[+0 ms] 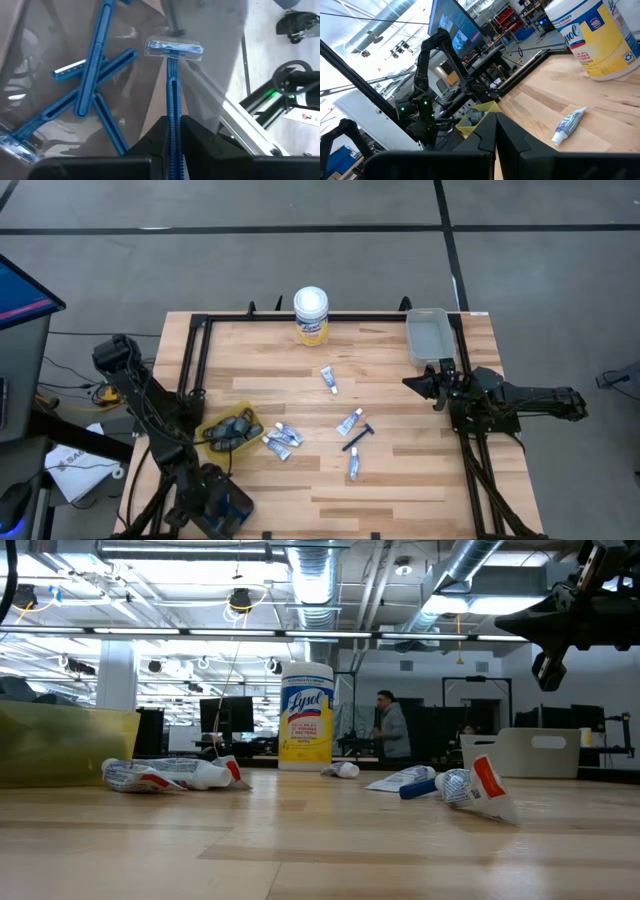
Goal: Pick & Place Travel size toiletries
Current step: Put the dark blue razor into the black bin
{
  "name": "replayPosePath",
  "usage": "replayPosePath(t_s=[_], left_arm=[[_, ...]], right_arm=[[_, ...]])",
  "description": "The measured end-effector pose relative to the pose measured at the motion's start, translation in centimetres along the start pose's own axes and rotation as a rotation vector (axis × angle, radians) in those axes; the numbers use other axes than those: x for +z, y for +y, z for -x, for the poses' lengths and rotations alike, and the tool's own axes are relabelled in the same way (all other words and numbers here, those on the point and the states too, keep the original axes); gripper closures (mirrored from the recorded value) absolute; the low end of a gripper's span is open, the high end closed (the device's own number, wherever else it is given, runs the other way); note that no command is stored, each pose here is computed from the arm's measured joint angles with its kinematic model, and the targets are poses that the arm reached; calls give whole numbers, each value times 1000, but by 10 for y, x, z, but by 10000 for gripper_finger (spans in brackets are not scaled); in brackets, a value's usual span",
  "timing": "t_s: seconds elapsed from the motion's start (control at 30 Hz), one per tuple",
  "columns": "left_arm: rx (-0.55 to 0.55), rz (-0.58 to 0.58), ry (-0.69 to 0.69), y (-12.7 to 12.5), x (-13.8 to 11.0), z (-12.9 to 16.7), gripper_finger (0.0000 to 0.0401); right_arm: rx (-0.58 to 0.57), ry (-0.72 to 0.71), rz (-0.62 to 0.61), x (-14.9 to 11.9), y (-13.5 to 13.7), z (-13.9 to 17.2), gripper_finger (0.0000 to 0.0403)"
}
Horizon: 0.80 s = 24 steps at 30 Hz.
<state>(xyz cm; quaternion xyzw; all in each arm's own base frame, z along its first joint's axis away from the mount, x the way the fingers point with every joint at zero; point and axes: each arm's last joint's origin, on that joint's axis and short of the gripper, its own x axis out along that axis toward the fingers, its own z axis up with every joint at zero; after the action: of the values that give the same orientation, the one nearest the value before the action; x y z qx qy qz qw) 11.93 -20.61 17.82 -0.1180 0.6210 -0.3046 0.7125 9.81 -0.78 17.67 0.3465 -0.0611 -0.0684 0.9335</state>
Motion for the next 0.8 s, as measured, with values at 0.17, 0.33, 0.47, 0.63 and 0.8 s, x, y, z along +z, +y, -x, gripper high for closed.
replayPosePath(t_s=[0.17, 0.33, 0.47, 0.63, 0.8], left_arm=[[31, 7, 7, 3, 1, -8, 361], [48, -32, 18, 5, 2, -13, 340], [48, -43, 19, 5, 2, -14, 319], [36, -41, 7, 3, 2, -11, 288], [-4, 79, -50, 3, 7, 3, 253]], right_arm=[[0, 0, 0, 0, 0, 0, 403], [0, -1, 0, 0, 0, 0, 403], [0, 0, 0, 0, 0, 0, 403], [0, 0, 0, 0, 0, 0, 403], [0, 0, 0, 0, 0, 0, 403]])
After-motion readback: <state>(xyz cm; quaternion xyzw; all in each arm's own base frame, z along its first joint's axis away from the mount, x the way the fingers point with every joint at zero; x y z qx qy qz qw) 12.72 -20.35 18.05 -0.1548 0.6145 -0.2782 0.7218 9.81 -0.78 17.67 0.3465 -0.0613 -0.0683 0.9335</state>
